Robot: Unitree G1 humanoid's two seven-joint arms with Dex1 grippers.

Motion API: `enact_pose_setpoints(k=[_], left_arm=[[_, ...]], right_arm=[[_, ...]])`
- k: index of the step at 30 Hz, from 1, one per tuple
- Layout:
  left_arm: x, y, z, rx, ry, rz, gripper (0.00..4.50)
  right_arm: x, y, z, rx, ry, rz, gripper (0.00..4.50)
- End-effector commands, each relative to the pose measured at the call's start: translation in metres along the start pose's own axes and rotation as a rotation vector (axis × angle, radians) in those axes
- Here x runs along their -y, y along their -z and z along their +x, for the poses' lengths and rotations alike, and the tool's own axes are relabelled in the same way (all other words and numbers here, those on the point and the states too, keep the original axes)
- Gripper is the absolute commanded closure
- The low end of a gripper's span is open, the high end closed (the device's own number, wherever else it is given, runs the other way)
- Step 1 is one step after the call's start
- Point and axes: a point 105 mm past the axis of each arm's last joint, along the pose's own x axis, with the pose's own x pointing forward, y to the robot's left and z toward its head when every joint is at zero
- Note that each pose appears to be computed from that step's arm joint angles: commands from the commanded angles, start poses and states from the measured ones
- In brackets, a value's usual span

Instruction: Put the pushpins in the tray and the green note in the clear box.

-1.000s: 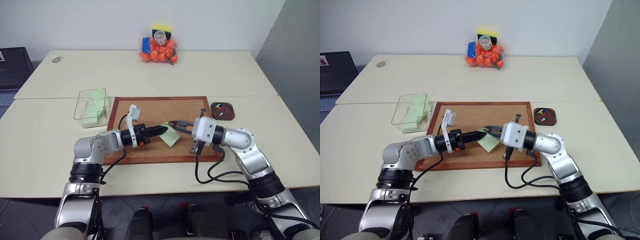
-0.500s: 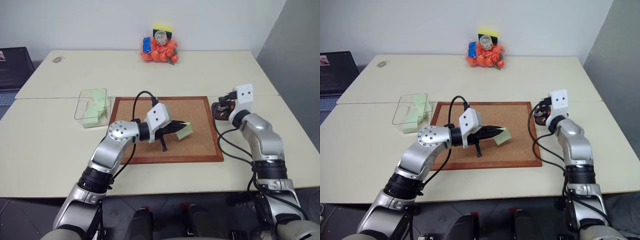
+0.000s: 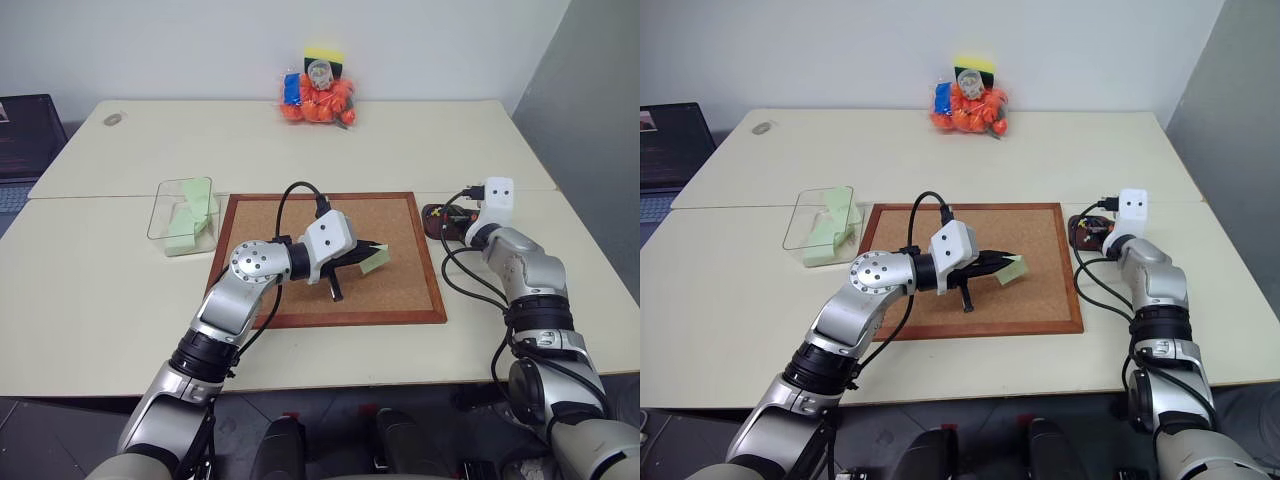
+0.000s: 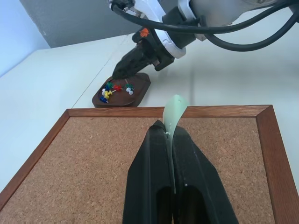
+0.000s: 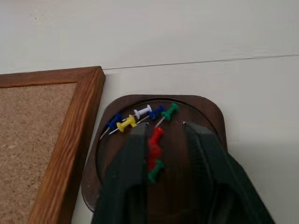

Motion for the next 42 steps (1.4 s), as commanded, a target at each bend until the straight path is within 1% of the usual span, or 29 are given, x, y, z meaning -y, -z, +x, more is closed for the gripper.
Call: enact_pose_setpoints(k=[1, 6, 9, 12, 16, 20, 21, 23, 25, 29, 31, 32, 34, 37, 39, 40, 42], left_arm=[[-0.006, -0.012, -0.001, 0.031, -0.022, 0.034, 4.50], [-0.007, -0.011, -0.001, 0.030, -0.024, 0.031, 4.50], [-0.008, -0.011, -0.001, 0.031, -0.026, 0.031, 4.50], [-0.011, -0.011, -0.003, 0.035, -0.042, 0.012, 4.50], [-0.020, -0.012, -0.009, 0.040, -0.082, -0.019, 4.50], [-0.043, -0.014, -0.028, 0.043, -0.212, -0.085, 4.50], [-0.051, -0.013, -0.036, 0.037, -0.267, -0.104, 4.50], [-0.067, -0.007, -0.053, 0.009, -0.395, -0.125, 4.50], [-0.085, -0.004, -0.072, -0.016, -0.563, -0.126, 4.50], [-0.115, 0.003, -0.117, -0.055, -0.896, -0.127, 4.50], [-0.123, 0.007, -0.135, -0.077, -1.013, -0.124, 4.50], [-0.131, 0.014, -0.158, -0.112, -1.141, -0.117, 4.50], [-0.138, 0.025, -0.192, -0.171, -1.323, -0.128, 4.50], [-0.141, 0.040, -0.222, -0.254, -1.484, -0.141, 4.50], [-0.141, 0.050, -0.231, -0.281, -1.541, -0.181, 4.13], [-0.140, 0.054, -0.232, -0.284, -1.556, -0.200, 4.07], [-0.141, 0.057, -0.231, -0.288, -1.551, -0.205, 3.59]], right_arm=[[0.003, -0.023, -0.002, 0.074, 0.005, 0.002, 2.36], [0.005, -0.024, -0.003, 0.078, 0.006, -0.001, 1.35], [0.005, -0.025, -0.005, 0.082, 0.006, -0.012, 0.60], [0.002, -0.026, -0.007, 0.088, -0.011, -0.038, 0.04], [-0.010, -0.029, -0.012, 0.110, -0.095, -0.106, 0.01], [-0.047, -0.036, -0.034, 0.207, -0.335, -0.219, 0.01], [-0.060, -0.038, -0.044, 0.240, -0.418, -0.243, 0.01], [-0.083, -0.041, -0.064, 0.303, -0.547, -0.292, 0.01], [-0.103, -0.044, -0.081, 0.344, -0.645, -0.279, 0.01], [-0.135, -0.046, -0.108, 0.374, -0.805, -0.280, 0.01], [-0.144, -0.045, -0.116, 0.375, -0.847, -0.275, 0.01], [-0.153, -0.044, -0.122, 0.378, -0.879, -0.263, 0.01], [-0.166, -0.041, -0.131, 0.374, -0.935, -0.244, 0.01], [-0.176, -0.039, -0.137, 0.361, -0.982, -0.217, 0.01], [-0.177, -0.041, -0.137, 0.364, -0.985, -0.213, 0.00], [-0.177, -0.042, -0.136, 0.366, -0.982, -0.214, 0.00], [-0.175, -0.043, -0.136, 0.365, -0.978, -0.216, 0.00]])
